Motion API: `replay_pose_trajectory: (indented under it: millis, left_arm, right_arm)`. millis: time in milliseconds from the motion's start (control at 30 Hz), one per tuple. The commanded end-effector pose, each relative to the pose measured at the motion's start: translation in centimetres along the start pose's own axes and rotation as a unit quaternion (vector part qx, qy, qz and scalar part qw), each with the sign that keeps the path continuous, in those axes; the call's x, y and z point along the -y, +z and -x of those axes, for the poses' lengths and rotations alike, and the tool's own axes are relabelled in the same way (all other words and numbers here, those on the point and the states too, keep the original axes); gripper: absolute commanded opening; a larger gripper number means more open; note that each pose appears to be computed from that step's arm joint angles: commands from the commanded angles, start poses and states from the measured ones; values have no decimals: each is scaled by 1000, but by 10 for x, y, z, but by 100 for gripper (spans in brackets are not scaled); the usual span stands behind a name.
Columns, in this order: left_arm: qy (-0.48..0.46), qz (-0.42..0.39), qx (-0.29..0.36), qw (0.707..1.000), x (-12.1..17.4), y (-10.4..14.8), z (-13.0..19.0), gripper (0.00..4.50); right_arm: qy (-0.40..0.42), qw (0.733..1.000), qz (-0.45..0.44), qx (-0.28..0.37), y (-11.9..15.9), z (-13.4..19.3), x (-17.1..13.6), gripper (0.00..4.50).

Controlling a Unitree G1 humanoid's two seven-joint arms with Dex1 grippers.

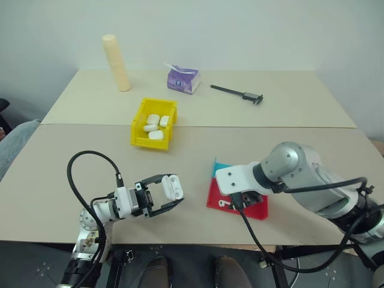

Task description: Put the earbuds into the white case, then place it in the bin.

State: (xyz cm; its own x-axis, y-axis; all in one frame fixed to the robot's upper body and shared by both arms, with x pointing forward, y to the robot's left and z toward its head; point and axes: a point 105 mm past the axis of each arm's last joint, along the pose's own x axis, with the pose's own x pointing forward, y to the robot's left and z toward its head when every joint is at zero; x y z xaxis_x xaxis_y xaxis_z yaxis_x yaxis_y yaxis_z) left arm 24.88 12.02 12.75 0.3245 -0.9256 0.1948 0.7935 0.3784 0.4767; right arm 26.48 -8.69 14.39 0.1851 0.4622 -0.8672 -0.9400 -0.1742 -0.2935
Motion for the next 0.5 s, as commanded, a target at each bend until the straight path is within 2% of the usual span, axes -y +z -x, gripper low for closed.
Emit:
replay_pose_trajectory:
  millis: [33, 467, 500]
  left_arm:
    - [-2, -16, -2, 1000, 0, 6, -1, 276]
    - [4, -14, -31, 999, 3, 0, 0, 276]
    - [5, -13, -33, 999, 3, 0, 0, 276]
  right_arm:
    - [-12, 1000, -13, -5, 4, -5, 2, 290]
    - [-27, 998, -60, -24, 0, -23, 4, 290]
    - [-26, 998, -58, -27, -1, -23, 4, 271]
